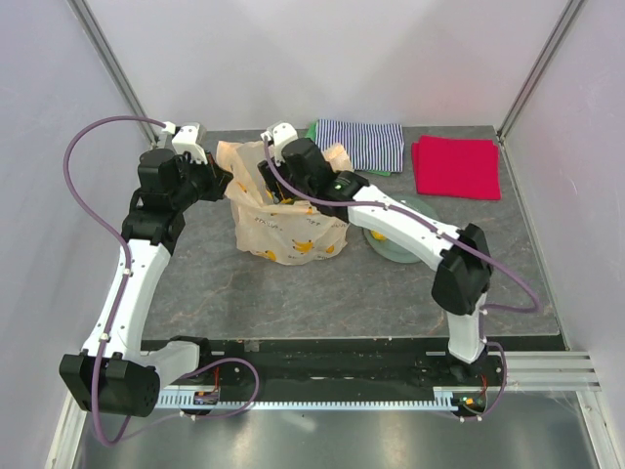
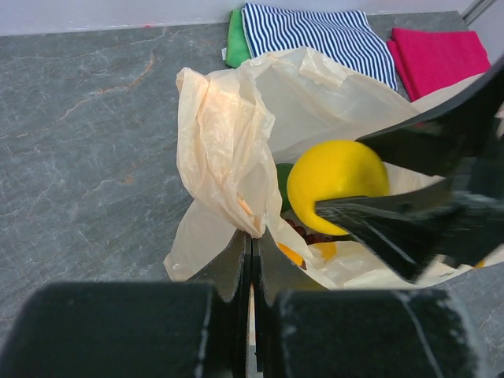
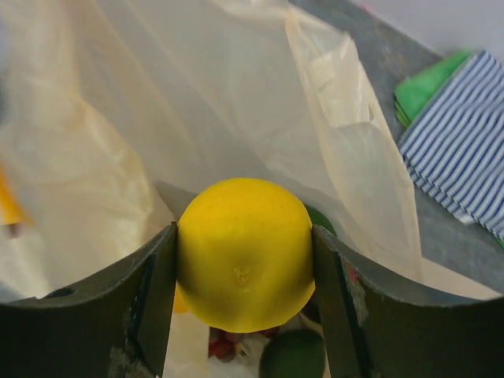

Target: Place the fruits into the plastic bag

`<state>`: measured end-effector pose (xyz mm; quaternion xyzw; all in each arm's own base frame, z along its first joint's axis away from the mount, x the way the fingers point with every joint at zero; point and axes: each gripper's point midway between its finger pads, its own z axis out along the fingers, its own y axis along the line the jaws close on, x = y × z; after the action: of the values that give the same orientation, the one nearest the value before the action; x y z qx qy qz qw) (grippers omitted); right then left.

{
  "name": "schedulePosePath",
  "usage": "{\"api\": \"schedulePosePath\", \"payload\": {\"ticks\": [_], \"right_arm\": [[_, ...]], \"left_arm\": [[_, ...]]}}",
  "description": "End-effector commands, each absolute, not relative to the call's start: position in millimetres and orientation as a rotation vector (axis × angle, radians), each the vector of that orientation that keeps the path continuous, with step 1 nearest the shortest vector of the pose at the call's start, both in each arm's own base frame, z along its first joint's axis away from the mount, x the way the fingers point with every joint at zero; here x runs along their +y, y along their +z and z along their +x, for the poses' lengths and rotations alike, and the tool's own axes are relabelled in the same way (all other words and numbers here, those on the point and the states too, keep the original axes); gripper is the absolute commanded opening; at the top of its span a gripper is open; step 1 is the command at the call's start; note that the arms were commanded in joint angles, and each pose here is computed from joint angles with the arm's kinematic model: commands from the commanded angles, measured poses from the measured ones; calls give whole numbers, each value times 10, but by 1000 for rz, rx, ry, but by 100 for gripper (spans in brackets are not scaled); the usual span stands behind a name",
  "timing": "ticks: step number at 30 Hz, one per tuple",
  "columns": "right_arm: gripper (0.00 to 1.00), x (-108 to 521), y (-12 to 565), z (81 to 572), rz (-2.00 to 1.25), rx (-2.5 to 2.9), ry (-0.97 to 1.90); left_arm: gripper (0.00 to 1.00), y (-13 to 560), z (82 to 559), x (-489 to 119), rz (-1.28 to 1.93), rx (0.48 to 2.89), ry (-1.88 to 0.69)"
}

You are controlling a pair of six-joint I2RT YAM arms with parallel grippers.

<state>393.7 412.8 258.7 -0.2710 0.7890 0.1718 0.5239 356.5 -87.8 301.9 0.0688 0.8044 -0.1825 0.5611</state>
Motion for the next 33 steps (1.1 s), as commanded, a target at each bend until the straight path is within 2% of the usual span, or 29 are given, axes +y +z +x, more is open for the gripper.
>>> {"api": "schedulePosePath", "payload": {"ticks": [1, 10, 15, 18, 21, 22, 23, 25, 31, 32, 33], "right_arm": [[19, 3959, 2319, 3989, -683, 1994, 166], [21, 4109, 1652, 3757, -838, 2154, 245], [26, 4130, 1351, 3666, -868, 2231, 281], [33, 4112, 1256, 3662, -858, 2261, 286], [52, 4089, 1248, 3679, -845, 2267, 282], [62, 4077, 1264, 3691, -840, 2266, 283], [66, 4078, 1264, 3690, -842, 2265, 284], [72, 4068, 1288, 3700, -840, 2262, 286], [80, 4022, 1308, 3725, -824, 2264, 279], [89, 4016, 1304, 3731, -822, 2265, 279], [90, 4019, 1338, 3731, -813, 2259, 286]], "left_arm": [[2, 3160, 3558, -878, 203, 1841, -417], [2, 3128, 3570, -873, 201, 1850, -414], [1, 3137, 3568, -875, 202, 1847, -415], [2, 3134, 3566, -875, 202, 1848, -415], [2, 3134, 3566, -875, 202, 1848, -415], [2, 3134, 3567, -873, 200, 1849, -415], [2, 3134, 3566, -876, 201, 1849, -416], [1, 3139, 3563, -876, 201, 1847, -416], [2, 3139, 3563, -876, 201, 1847, -416], [2, 3144, 3560, -875, 203, 1845, -415], [2, 3145, 3559, -878, 202, 1845, -417]]}}
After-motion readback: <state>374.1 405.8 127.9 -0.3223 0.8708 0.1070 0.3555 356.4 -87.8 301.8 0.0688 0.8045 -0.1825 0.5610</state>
